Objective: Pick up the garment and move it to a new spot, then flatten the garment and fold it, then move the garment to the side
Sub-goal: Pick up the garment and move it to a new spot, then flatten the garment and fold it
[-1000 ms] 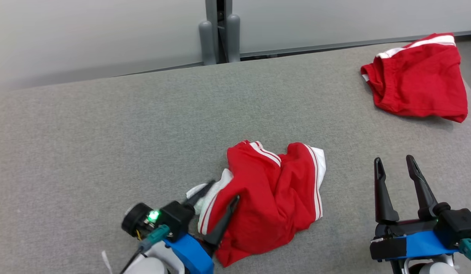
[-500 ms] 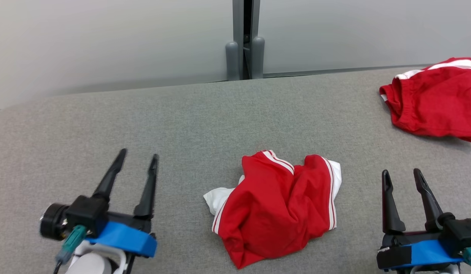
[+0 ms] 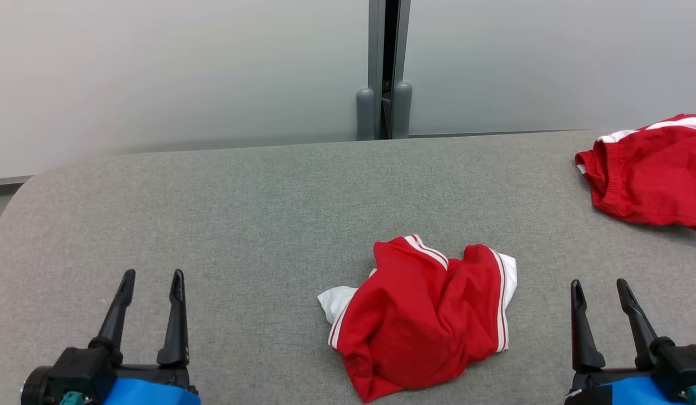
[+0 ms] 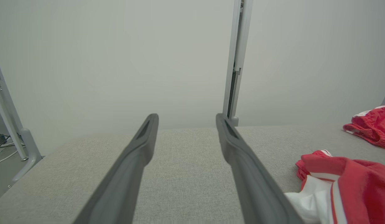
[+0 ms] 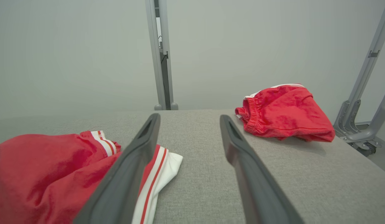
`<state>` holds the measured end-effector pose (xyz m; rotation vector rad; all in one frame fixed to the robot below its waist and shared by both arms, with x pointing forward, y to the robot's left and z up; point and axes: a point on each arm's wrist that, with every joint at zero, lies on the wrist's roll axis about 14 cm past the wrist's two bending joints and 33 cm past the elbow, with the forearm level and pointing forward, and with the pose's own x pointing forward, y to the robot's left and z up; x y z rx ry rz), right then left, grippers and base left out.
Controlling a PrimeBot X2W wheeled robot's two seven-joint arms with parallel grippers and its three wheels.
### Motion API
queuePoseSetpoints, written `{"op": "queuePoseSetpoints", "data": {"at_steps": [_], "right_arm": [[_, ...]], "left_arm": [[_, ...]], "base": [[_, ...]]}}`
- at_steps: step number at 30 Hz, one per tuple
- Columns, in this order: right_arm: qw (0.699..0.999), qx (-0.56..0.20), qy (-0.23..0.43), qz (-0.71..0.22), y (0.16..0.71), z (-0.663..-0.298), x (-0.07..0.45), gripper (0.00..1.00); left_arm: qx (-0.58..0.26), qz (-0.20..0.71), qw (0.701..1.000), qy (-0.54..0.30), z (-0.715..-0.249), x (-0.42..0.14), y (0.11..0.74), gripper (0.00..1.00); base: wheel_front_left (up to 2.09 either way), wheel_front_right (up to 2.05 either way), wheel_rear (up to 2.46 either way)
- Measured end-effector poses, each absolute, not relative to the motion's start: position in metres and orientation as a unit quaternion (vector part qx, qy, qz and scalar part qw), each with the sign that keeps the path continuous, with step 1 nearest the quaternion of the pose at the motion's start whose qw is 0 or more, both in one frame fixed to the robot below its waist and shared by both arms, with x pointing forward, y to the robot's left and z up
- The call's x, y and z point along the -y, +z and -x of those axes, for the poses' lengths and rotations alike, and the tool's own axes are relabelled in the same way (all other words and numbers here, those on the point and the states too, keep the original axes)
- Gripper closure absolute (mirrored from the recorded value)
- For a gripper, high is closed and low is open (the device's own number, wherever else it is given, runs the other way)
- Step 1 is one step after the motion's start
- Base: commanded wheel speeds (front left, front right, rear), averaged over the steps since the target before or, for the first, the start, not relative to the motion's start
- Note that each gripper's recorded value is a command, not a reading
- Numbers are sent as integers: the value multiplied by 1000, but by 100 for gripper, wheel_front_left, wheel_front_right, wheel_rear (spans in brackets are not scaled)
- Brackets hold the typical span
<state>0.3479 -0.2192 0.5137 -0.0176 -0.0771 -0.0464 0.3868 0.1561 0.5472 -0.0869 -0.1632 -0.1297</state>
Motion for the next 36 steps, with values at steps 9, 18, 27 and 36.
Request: {"op": "queuePoseSetpoints", "data": {"at_steps": [9,18,27,36], "right_arm": [[999,29,-22,7,510,-342,218,0],[1000,22,-19,6,507,-341,216,0],[998,56,9,28,534,-374,199,0],[997,-26,42,64,525,-441,182,0]], "left_arm": [[76,52,994,-64,-378,-157,540,0],[71,52,994,-65,-377,-157,535,0],[67,50,994,-67,-382,-157,530,0],[64,51,994,-72,-393,-153,525,0]], "base": [[0,0,0],[0,0,0],[0,0,0],[0,0,0]]}}
